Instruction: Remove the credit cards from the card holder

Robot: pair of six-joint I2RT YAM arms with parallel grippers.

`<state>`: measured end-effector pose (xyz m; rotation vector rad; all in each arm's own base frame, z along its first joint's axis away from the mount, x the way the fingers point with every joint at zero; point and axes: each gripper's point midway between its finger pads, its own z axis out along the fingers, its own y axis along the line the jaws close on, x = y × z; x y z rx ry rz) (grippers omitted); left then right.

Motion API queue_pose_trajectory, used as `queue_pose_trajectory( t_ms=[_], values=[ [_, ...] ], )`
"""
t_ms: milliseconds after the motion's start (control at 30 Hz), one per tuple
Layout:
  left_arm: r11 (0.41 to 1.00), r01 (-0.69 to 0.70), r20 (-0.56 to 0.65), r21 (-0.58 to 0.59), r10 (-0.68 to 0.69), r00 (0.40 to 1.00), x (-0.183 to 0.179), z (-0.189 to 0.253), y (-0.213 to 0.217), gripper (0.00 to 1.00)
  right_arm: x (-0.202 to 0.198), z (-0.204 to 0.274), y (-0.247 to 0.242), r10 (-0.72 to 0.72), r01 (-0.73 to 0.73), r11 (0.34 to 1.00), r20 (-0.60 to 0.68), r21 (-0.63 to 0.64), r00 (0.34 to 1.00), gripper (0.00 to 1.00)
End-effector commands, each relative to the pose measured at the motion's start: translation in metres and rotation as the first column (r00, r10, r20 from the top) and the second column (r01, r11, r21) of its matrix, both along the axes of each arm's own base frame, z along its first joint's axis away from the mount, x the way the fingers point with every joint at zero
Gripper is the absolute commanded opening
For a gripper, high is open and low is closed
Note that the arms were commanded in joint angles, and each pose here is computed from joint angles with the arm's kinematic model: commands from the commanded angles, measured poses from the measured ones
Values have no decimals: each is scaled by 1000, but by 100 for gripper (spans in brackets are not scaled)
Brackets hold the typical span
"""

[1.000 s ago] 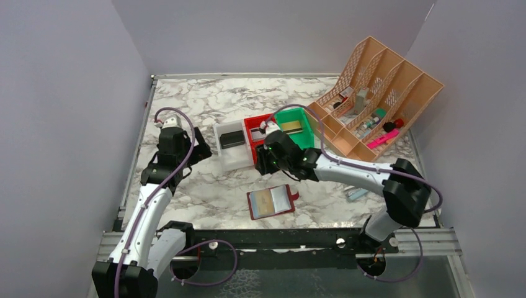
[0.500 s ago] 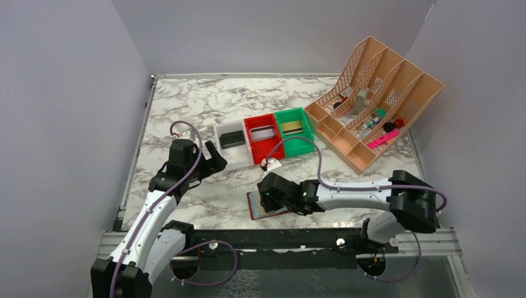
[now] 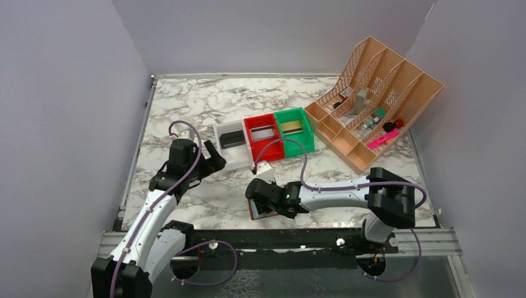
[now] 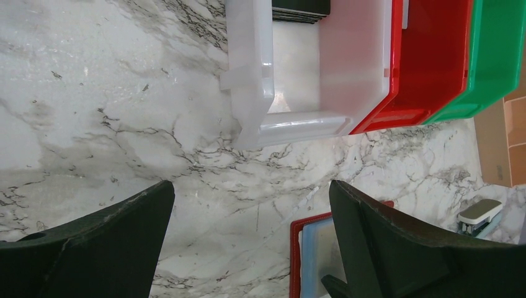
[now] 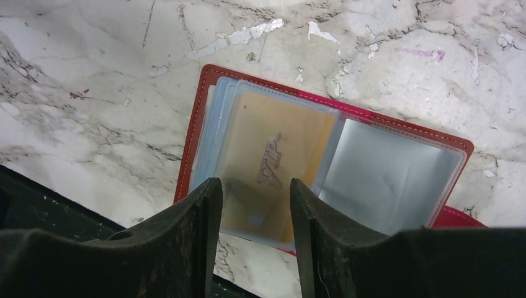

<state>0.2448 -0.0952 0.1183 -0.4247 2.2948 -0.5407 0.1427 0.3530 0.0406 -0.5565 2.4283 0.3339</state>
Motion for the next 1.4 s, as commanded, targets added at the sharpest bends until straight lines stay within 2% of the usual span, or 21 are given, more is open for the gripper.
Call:
queue_pose_trajectory(
  t_ms=[0, 200, 300, 700, 833, 900, 967, 1133, 1367],
  values=[
    [1000, -8, 39, -6, 8, 999, 6, 8, -1, 99, 5, -3, -4, -56, 57, 998, 34, -25, 998, 49],
    [1000, 2, 39, -11, -2, 999, 6, 8, -3, 99, 10, -14, -14, -100, 104, 992, 54, -76, 994, 49],
    [1000, 6, 37, -16, -5, 999, 6, 7, -4, 99, 8, -19, -11, -77, 80, 994, 44, -70, 996, 49],
    [998, 42, 21, -39, -41, 999, 5, 1, -12, 99, 8, -21, -10, -67, 69, 996, 46, -49, 997, 15],
    [996, 78, 2, -52, -78, 997, 2, -4, -20, 99, 8, -20, -10, -67, 69, 997, 49, -30, 997, 11],
    [994, 94, -7, -54, -95, 995, 1, -6, -23, 99, 3, -19, -7, -53, 54, 998, 26, -29, 998, 14],
    [993, 103, -12, -56, -104, 995, 0, -7, -25, 99, 5, -14, -5, -56, 56, 998, 32, -17, 998, 24],
    [992, 110, -10, -57, -111, 994, -1, -7, -27, 99, 8, 1, -4, -35, 36, 999, 57, -16, 998, 38],
    [991, 123, -4, -57, -124, 992, -2, -5, -30, 99, 14, -3, -6, -70, 74, 996, 79, -53, 994, 44]
  ],
)
